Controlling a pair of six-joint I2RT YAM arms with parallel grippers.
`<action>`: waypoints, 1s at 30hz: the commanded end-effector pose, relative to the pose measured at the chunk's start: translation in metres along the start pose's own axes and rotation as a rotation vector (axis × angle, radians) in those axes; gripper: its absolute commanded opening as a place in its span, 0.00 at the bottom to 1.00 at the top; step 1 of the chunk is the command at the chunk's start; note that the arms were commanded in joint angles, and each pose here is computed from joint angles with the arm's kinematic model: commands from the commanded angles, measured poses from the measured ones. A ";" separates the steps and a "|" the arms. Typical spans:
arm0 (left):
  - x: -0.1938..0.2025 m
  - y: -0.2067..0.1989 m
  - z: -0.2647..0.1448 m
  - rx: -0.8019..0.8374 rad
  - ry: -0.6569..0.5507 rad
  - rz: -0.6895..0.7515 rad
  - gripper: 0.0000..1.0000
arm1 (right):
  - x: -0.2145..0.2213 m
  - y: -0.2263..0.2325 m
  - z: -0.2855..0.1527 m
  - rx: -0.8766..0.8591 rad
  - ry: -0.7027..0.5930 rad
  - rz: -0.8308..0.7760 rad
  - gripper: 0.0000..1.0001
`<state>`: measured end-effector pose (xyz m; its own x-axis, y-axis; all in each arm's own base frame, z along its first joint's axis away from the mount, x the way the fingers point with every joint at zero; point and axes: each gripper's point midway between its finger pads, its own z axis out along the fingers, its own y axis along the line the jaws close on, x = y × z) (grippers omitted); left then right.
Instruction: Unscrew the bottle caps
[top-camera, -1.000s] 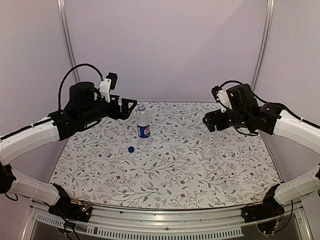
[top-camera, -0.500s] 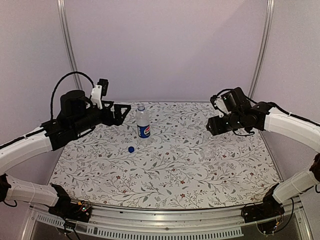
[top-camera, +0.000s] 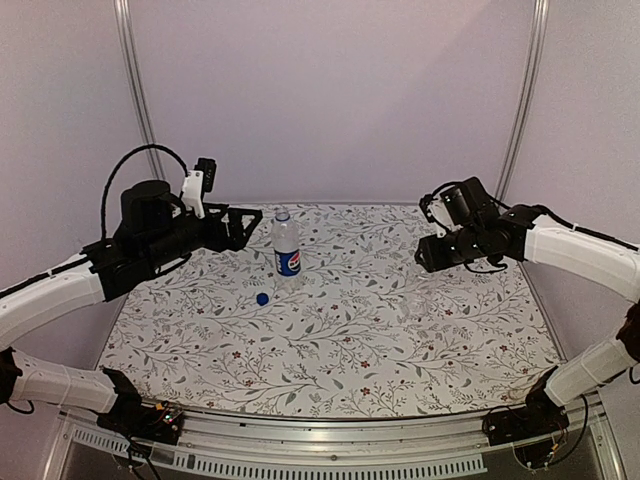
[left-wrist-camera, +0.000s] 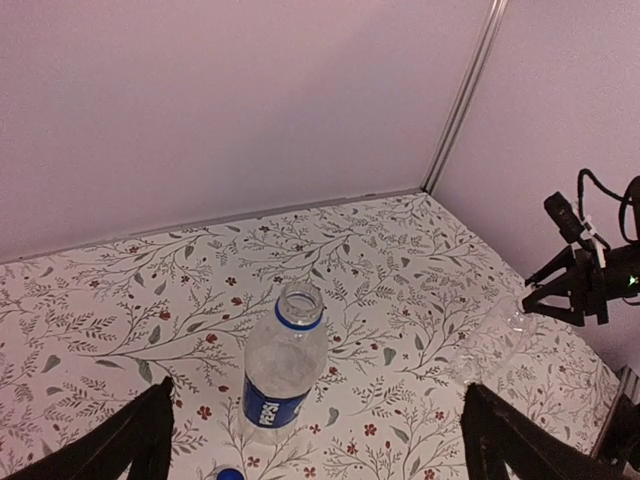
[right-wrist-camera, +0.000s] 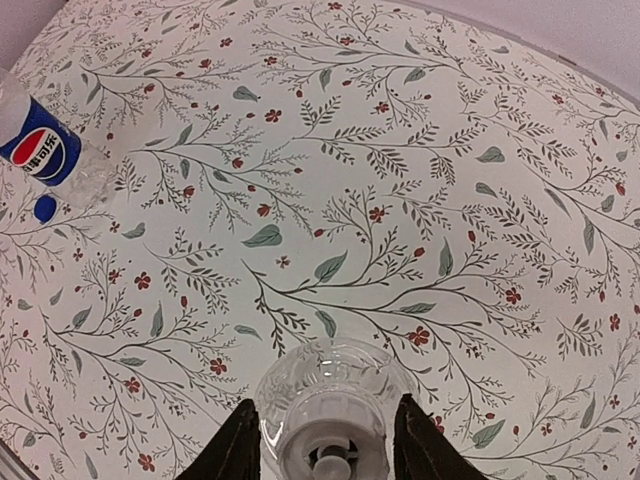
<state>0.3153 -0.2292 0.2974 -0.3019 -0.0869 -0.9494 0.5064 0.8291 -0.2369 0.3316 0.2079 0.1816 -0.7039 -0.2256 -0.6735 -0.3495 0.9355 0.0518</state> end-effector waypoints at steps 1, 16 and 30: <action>-0.001 0.001 -0.003 -0.006 0.002 -0.016 1.00 | 0.006 -0.002 0.007 -0.004 0.016 0.006 0.43; 0.011 -0.035 -0.011 0.168 0.024 0.038 1.00 | -0.029 0.049 -0.030 -0.279 -0.070 -0.075 0.00; 0.066 -0.141 -0.017 0.407 0.138 0.225 1.00 | -0.057 0.157 -0.082 -0.707 -0.137 -0.279 0.00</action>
<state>0.2160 -0.3246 0.2830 -0.2732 0.0960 -0.9572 0.8226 0.5391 -0.1807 0.2829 0.3176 0.2668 -0.5228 -0.3457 -0.7792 -0.7669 0.5899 0.2528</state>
